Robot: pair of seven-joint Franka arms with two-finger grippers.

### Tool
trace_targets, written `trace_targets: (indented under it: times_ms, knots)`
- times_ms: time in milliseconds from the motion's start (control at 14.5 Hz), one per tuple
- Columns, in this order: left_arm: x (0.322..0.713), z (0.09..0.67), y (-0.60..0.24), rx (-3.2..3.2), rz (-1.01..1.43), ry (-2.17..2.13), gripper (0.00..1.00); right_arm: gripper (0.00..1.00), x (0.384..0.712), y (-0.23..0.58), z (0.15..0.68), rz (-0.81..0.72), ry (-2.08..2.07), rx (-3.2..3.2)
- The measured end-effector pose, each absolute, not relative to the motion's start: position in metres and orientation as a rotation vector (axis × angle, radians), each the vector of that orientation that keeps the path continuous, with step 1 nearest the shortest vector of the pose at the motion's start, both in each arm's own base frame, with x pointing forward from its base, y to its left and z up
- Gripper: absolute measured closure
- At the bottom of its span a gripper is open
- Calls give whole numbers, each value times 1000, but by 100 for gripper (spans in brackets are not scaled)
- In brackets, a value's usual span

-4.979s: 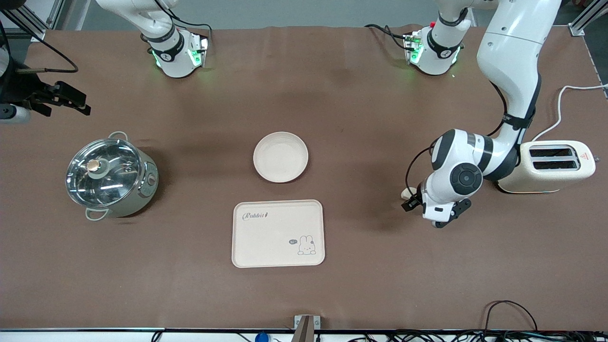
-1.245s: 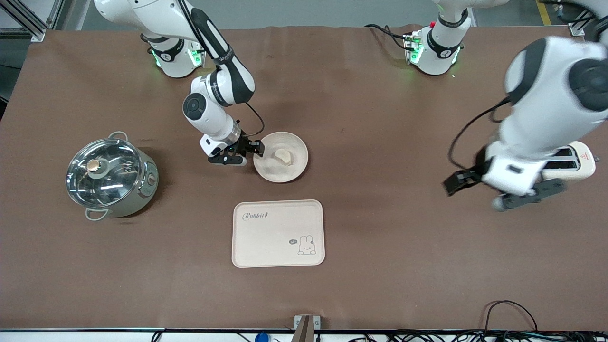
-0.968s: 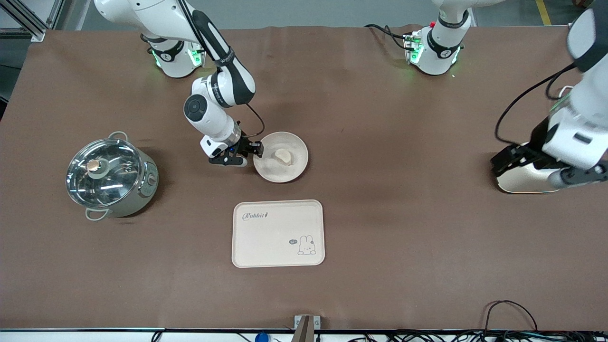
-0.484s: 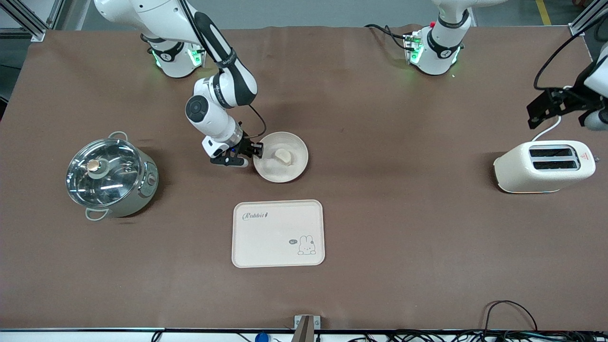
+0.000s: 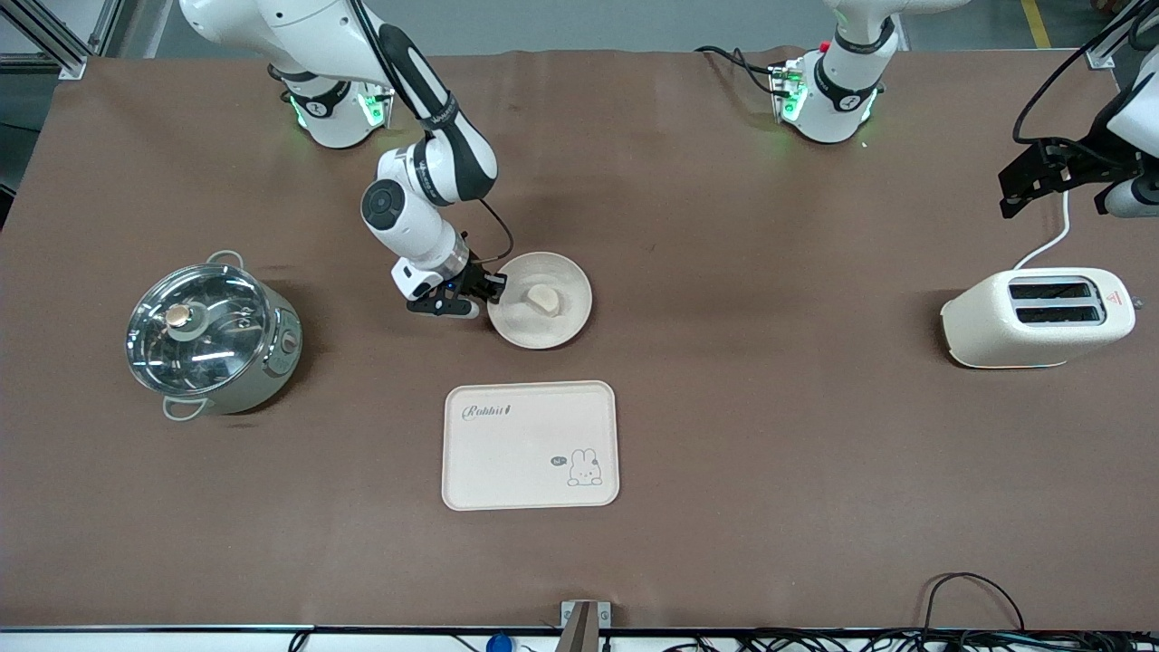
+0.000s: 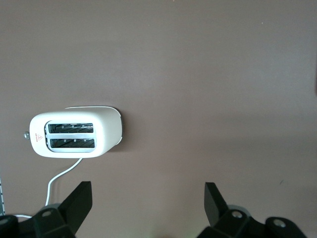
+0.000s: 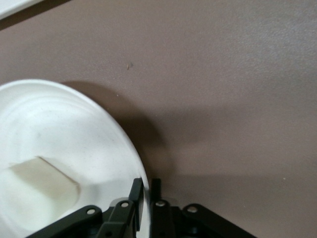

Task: Place bun in plate and plate on tray
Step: 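Close the right gripper on the plate rim, then slide the plate with the bun onto the tray with the right gripper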

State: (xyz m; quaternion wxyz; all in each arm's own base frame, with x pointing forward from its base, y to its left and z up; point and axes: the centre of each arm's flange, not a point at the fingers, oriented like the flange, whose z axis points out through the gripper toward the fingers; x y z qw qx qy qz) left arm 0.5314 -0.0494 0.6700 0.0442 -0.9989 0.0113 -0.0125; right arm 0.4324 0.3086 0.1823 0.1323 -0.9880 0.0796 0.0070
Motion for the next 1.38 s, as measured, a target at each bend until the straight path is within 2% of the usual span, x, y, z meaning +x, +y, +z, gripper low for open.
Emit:
trace_targets:
  times_ms: [138, 553, 968, 1176, 1383]
  knots:
    - [531, 670, -49, -3053, -38, 34, 0, 96, 433, 311, 186, 11, 227, -2862]
    - [531, 668, -49, -3052, -32, 34, 0, 96, 436, 318, 190, 3, 260, -2832]
    - [531, 668, -48, -3052, -32, 32, 0, 96, 457, 328, 211, -6, 315, -2766]
    - [531, 668, -48, -3052, -33, 30, 0, 96, 488, 326, 234, -23, 362, -2706]
    - [532, 669, -48, -3053, -35, 30, 0, 96, 542, 302, 265, -77, 405, -2639]
